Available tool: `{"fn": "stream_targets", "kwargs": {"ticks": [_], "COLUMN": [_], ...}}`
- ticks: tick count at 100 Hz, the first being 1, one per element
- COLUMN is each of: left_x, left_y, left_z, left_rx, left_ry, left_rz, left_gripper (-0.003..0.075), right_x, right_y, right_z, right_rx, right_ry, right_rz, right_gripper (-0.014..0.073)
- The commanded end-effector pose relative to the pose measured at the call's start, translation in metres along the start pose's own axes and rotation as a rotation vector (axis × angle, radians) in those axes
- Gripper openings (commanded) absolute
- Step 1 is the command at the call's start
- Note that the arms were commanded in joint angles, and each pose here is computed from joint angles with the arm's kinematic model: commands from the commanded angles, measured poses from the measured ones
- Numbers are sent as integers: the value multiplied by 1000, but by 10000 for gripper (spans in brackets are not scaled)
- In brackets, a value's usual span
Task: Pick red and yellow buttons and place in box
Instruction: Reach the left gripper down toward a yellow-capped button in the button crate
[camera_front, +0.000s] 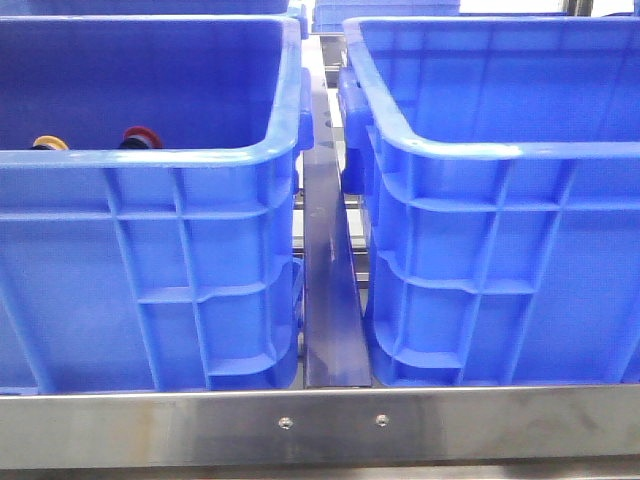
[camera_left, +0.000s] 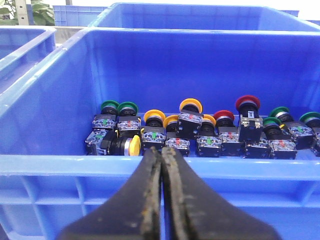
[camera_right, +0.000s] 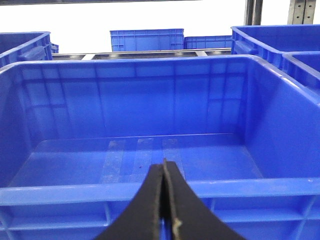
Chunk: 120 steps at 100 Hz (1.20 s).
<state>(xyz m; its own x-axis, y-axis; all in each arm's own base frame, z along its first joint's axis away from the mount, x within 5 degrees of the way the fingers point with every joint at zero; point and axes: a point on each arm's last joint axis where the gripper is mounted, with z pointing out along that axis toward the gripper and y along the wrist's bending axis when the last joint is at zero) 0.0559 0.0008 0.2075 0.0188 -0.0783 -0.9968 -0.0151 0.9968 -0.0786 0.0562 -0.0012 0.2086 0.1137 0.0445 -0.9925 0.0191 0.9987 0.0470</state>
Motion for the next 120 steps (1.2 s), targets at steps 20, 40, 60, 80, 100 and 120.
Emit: {"fn": "stream_targets", "kwargs": {"ticks": [20, 40, 60, 80, 100, 120], "left_x": [6, -1, -23, -51, -84, -109], "left_y": [1, 1, -1, -4, -7, -9], "left_z": [-1, -2, -4, 1, 15, 42], "left_rx": [-4, -2, 2, 0, -4, -10], "left_ry": [-74, -95, -130, -51, 80, 220], "left_rz": [-9, -7, -5, 2, 1, 1], "left_gripper": [-19, -19, -19, -19, -19, -19], "right_x": [-15, -15, -15, -15, -15, -15], "right_y": [2, 2, 2, 2, 2, 2], "right_z": [-3, -3, -3, -3, -3, -3], "right_rx": [-18, -18, -18, -18, -18, -18], "right_ry": [-124, -124, -124, -124, -124, -124], "right_rz": [-12, -12, -12, -12, -12, -12], "right_gripper": [-68, -68, -68, -68, -68, -68]}}
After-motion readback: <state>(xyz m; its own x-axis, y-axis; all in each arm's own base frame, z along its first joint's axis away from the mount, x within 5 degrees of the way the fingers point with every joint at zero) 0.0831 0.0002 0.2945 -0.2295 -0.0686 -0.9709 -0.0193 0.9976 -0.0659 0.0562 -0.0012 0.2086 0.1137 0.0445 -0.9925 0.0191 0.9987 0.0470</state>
